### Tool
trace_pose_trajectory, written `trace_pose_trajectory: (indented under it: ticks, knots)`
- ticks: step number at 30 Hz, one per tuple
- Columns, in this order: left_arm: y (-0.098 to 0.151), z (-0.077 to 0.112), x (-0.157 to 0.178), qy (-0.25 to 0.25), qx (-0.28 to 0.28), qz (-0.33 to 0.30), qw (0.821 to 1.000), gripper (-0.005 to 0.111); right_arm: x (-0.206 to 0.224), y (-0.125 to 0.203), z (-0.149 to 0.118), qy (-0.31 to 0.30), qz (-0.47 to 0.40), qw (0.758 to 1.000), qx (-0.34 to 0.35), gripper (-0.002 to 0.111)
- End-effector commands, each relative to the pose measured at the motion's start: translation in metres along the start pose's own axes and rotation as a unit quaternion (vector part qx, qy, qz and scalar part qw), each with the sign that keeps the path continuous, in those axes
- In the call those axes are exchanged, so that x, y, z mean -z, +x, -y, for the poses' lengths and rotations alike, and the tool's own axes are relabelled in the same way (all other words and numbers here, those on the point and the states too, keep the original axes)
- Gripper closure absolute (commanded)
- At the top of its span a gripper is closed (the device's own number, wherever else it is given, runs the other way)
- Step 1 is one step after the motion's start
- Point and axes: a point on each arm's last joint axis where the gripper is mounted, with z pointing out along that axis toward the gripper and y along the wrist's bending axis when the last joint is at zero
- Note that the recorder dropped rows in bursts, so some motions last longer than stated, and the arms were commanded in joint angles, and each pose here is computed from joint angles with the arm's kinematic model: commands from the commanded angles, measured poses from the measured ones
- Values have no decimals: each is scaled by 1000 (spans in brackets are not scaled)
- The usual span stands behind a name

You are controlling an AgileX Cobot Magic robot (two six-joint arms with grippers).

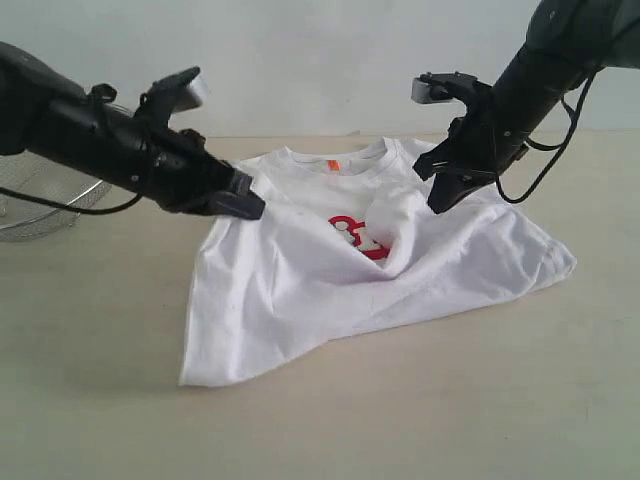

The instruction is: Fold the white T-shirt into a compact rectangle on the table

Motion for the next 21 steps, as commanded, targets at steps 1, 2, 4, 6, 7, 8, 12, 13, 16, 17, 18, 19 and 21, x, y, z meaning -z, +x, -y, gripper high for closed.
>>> trace_pose_trajectory:
  ticks: [1, 2, 4, 6, 7, 8, 12, 13, 16, 17, 18, 19, 21]
  knots:
    - [-33, -1, 12, -43, -45, 63, 996, 102, 4, -2, 0, 6, 6, 1000, 4, 108]
    - [-41, 0, 15, -45, -58, 73, 995, 102, 4, -2, 0, 6, 6, 1000, 4, 108]
    - [-55, 2, 21, -52, -89, 97, 990, 102, 4, -2, 1, 10, 8, 1000, 5, 108]
    - [-70, 4, 29, -70, -126, 125, 981, 102, 4, -3, 2, 17, 12, 1000, 0, 108]
    - [-76, 2, 31, -82, -137, 138, 977, 102, 4, -3, 2, 18, 13, 1000, -2, 108]
    - [-84, -1, 34, -108, -143, 161, 970, 102, 4, -3, 2, 20, 14, 1000, -3, 108]
    - [-97, -32, 27, -197, -113, 203, 953, 102, 4, -4, 3, 22, 17, 1000, -5, 108]
    - [-96, -40, 20, -197, -108, 196, 955, 102, 4, -4, 3, 23, 18, 1000, -5, 108]
    - [-94, -61, -1, -195, -96, 181, 959, 102, 4, -4, 3, 23, 18, 1000, -5, 108]
    - [-94, -68, -8, -195, -91, 178, 960, 102, 4, -4, 3, 23, 18, 1000, -6, 108]
    - [-94, -75, -15, -196, -85, 176, 961, 102, 4, -4, 3, 22, 17, 1000, -6, 108]
    - [-93, -79, -20, -195, -81, 174, 962, 102, 4, -4, 3, 22, 17, 1000, -7, 108]
    - [-91, -91, -36, -194, -72, 168, 964, 102, 4, -4, 3, 22, 17, 1000, -7, 108]
